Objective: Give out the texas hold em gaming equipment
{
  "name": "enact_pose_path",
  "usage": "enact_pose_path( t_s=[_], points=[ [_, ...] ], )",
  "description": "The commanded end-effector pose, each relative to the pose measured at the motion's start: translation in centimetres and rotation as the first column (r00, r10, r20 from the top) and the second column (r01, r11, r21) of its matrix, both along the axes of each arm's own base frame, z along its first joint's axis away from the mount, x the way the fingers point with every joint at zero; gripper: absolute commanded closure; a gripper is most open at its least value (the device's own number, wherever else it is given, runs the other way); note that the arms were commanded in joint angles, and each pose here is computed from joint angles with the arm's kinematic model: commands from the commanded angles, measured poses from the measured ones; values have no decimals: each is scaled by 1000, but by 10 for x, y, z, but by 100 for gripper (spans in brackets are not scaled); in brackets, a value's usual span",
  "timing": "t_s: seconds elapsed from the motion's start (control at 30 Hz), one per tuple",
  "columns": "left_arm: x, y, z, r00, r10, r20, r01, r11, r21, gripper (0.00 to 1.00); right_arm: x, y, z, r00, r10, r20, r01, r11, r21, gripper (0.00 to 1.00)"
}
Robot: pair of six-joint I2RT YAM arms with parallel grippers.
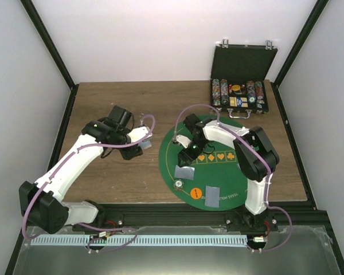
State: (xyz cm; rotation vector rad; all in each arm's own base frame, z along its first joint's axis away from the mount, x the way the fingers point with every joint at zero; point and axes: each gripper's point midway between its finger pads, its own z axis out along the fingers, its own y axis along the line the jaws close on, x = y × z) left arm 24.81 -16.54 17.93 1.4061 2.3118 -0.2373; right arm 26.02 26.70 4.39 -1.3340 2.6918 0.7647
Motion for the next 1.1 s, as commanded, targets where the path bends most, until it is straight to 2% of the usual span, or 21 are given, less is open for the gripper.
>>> enact_pose_path(
  t_s=[0.0,0.33,0.77,0.97,1.07],
  points=[
    [-1,-2,4,1000,-10,5,10,1000,-23,48,-17,3,-9,995,101,-20,-102,994,-32,39],
    [-1,-3,4,1000,-12,6,12,1000,-22,48,-26,6,-17,993,113,-43,-115,992,-55,68],
    [0,-3,3,1000,-14,6,14,1000,-19,48,-35,-5,-29,996,78,-47,-83,990,-112,83],
    [0,-2,3,1000,-12,7,12,1000,-17,48,-29,-1,-14,998,56,-8,-57,994,-90,99],
    [0,-2,4,1000,-11,13,11,1000,-16,48,-20,0,2,999,9,37,-6,997,-77,99]
  ],
)
